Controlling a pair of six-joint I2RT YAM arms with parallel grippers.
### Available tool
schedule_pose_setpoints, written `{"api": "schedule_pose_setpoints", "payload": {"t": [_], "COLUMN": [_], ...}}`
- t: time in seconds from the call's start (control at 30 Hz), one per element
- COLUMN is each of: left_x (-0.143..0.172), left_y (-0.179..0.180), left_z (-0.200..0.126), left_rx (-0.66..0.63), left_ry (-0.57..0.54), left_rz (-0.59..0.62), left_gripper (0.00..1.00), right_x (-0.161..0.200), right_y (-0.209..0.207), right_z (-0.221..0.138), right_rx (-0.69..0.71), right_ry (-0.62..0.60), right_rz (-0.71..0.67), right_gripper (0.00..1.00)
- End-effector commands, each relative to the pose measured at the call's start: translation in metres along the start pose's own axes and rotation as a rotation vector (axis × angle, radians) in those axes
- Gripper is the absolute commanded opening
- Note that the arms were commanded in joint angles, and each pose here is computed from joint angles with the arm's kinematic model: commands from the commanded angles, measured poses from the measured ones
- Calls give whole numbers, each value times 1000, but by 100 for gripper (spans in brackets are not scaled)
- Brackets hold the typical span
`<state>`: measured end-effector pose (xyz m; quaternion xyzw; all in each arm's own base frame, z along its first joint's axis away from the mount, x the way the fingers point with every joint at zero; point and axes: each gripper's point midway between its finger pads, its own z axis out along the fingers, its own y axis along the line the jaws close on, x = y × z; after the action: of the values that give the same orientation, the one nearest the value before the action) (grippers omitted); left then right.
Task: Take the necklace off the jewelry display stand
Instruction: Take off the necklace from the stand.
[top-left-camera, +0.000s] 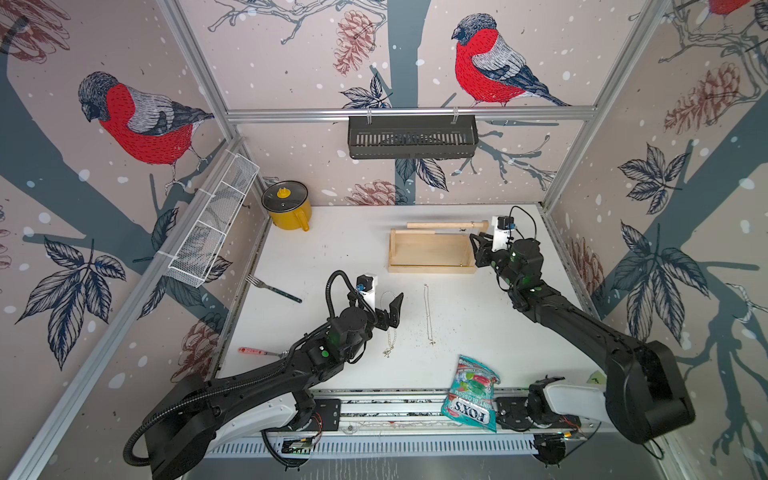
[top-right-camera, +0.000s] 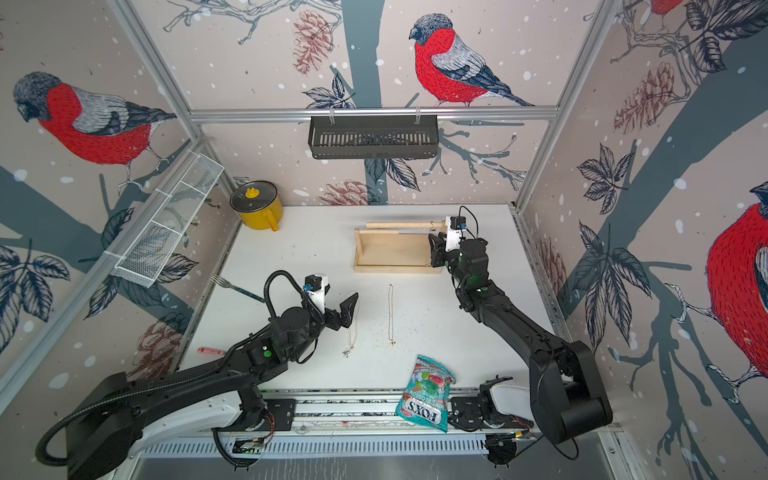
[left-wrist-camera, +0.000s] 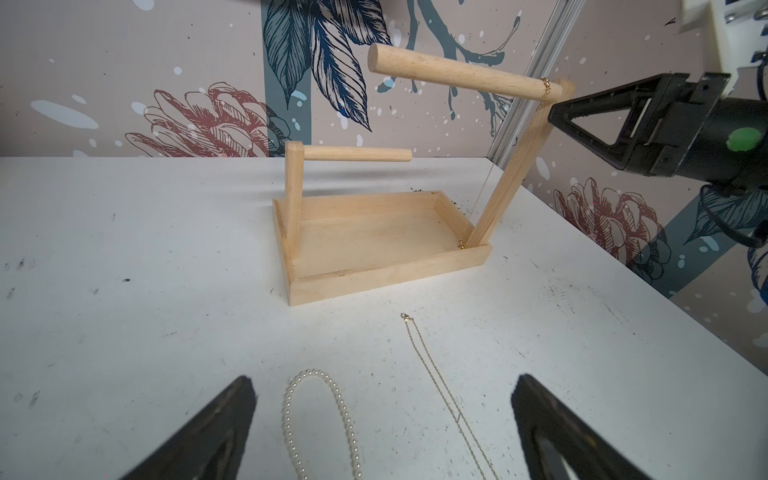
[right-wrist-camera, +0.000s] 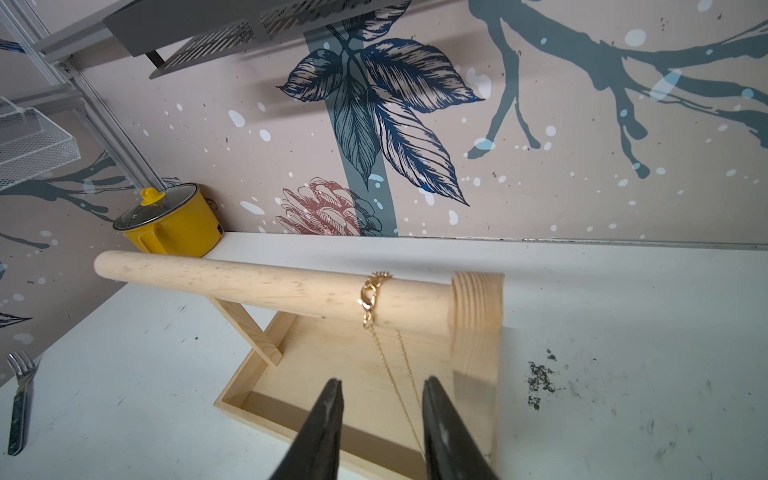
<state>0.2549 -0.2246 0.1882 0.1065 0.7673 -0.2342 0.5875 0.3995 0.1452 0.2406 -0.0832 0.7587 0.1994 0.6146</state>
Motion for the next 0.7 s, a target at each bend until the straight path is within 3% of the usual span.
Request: {"api": "schedule_pose_setpoints", "payload": {"t": [0.0, 0.67], "left_x": [-13, -7], "left_y": [-4, -11], "left_z": [0, 5], "left_rx": [16, 46], "left_ry": [-51, -28], "left_rz": [-26, -3], "left_gripper": [97, 97], "right_x": [-12, -10], "right_y": [-1, -4], "right_z": [2, 16], "right_rx": [8, 15], "right_ry": [-41, -35], "right_rz": [-7, -3], "right_gripper": [33, 32]}}
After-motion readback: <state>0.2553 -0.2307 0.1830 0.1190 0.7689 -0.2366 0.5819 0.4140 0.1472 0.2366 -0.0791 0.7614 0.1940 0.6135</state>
